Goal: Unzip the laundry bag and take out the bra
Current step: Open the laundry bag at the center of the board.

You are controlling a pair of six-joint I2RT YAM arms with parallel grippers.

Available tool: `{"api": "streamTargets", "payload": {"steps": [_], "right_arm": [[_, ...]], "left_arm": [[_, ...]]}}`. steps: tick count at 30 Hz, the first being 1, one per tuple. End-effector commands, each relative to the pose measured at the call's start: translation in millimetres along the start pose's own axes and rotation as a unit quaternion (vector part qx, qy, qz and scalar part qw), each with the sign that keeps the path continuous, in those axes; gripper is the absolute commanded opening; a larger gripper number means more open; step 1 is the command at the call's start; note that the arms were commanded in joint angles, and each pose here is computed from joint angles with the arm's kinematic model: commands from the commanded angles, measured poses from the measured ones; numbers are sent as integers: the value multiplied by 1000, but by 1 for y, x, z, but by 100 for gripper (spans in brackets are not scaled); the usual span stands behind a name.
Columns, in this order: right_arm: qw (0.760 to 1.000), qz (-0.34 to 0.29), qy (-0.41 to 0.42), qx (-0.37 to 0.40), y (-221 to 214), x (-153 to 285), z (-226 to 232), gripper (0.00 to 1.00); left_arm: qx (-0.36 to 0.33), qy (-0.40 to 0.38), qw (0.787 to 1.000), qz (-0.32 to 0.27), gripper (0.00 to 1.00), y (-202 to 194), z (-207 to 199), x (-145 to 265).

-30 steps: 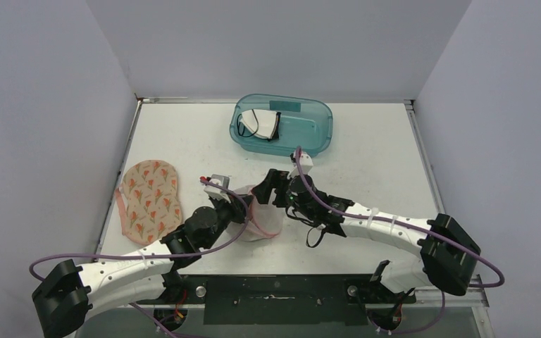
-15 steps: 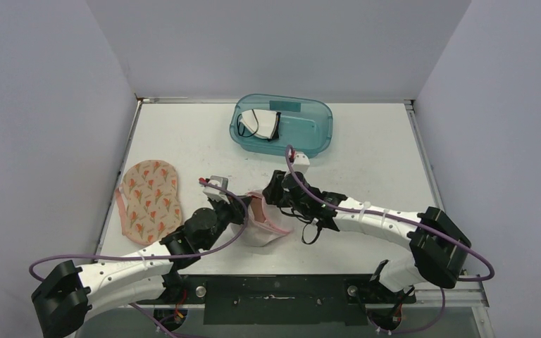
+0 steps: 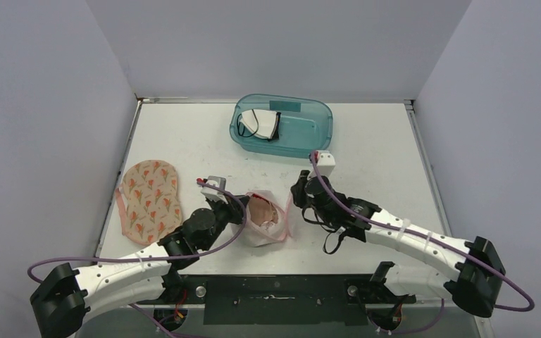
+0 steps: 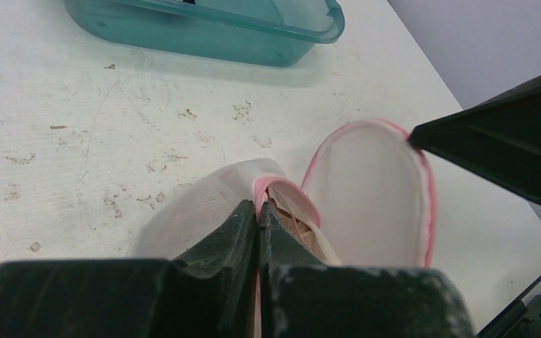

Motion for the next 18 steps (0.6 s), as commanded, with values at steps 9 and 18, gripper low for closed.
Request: {"api": "streamTargets", "payload": {"steps": [9,18], "right_arm": [[997,-64,-46,8,3,75,-52,51],[996,-26,67,59,-3,51,-4,76]], "left_arm": [[26,11,999,-16,0,7,-2,2],[38,33,999,4,0,4,3,8]]}}
Point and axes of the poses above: each gripper's point midway between its finger pads, its own x axis back along the fingers, its own z axis along the line the jaws close on, y = z × x, the point moved 10 cm from there along x, back along the fingers, and after that the axes turned 14 degrees about x, right-handed, at the moved point
